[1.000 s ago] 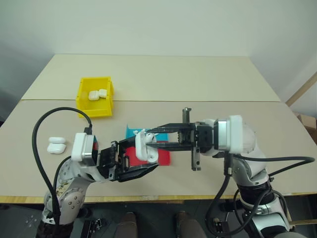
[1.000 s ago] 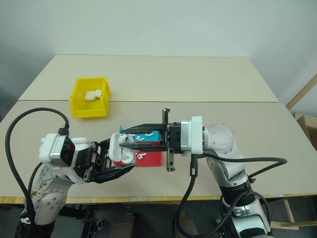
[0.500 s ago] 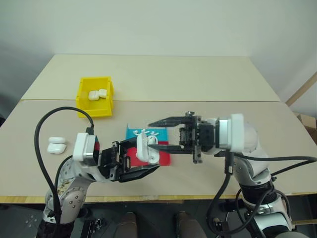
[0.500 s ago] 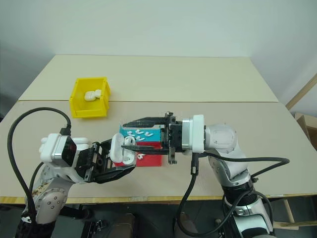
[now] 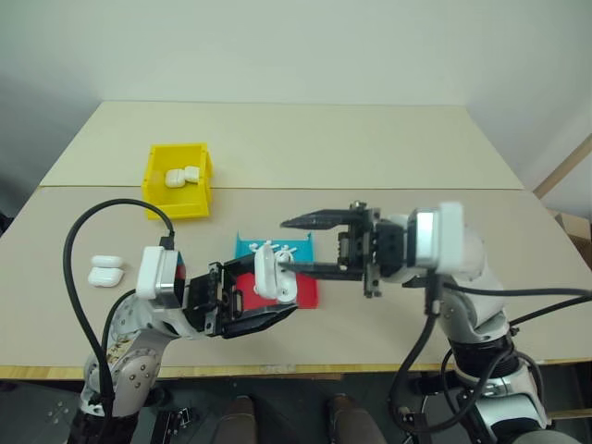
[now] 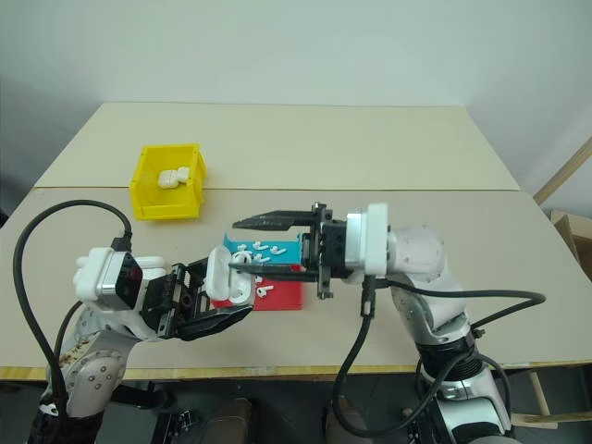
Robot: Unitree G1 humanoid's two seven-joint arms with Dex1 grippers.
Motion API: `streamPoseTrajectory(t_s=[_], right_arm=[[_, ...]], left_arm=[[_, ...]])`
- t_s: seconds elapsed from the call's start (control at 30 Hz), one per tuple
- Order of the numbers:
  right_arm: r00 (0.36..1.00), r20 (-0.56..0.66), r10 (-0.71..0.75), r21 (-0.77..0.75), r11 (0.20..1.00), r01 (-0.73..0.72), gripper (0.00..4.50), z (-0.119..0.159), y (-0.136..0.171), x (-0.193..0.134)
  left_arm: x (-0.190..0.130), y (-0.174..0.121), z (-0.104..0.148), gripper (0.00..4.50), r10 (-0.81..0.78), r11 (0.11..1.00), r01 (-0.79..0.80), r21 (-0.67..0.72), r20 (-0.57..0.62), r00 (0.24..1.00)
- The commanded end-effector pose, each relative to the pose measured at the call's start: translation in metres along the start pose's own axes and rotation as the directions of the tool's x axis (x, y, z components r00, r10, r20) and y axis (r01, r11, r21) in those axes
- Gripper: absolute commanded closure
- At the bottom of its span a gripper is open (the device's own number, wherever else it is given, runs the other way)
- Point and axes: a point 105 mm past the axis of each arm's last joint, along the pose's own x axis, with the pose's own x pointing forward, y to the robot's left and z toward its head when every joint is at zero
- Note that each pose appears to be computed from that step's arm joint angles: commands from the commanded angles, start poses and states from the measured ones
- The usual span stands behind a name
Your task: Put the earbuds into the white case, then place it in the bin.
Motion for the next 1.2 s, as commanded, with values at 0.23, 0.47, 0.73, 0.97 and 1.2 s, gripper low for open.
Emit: streamPoseTrajectory(t_s=[0.23, 0.47, 0.73, 0.97, 1.2], right_arm=[[0.877, -0.480, 0.015, 0.165, 0.984, 0.074, 2.23, -0.039, -0.023, -0.012], [0.637, -0.746, 0.193, 0.253, 0.967, 0.003, 2.23, -0.082, -0.030, -0.008], [0.331, -0.891, 0.310, 0.281, 0.950, -0.133, 2.23, -0.119, -0.047, 0.002], [0.182, -0.929, 0.323, 0.269, 0.925, -0.269, 2.23, -0.144, -0.052, 0.007], [0.134, -0.934, 0.330, 0.275, 0.907, -0.318, 2.23, -0.163, -0.057, 0.022]], left_arm=[[-0.046, -0.009, 0.010, 1.68, 0.066, 0.995, -0.051, 0.091, -0.177, 0.982], [-0.062, -0.025, 0.000, 1.68, 0.088, 0.994, -0.071, 0.079, -0.254, 0.963], [-0.071, -0.034, -0.019, 1.68, 0.104, 0.994, -0.090, 0.060, -0.287, 0.952], [-0.066, -0.032, -0.022, 1.68, 0.101, 0.993, -0.082, 0.082, -0.274, 0.956], [-0.063, -0.031, -0.023, 1.68, 0.102, 0.993, -0.081, 0.091, -0.263, 0.959]])
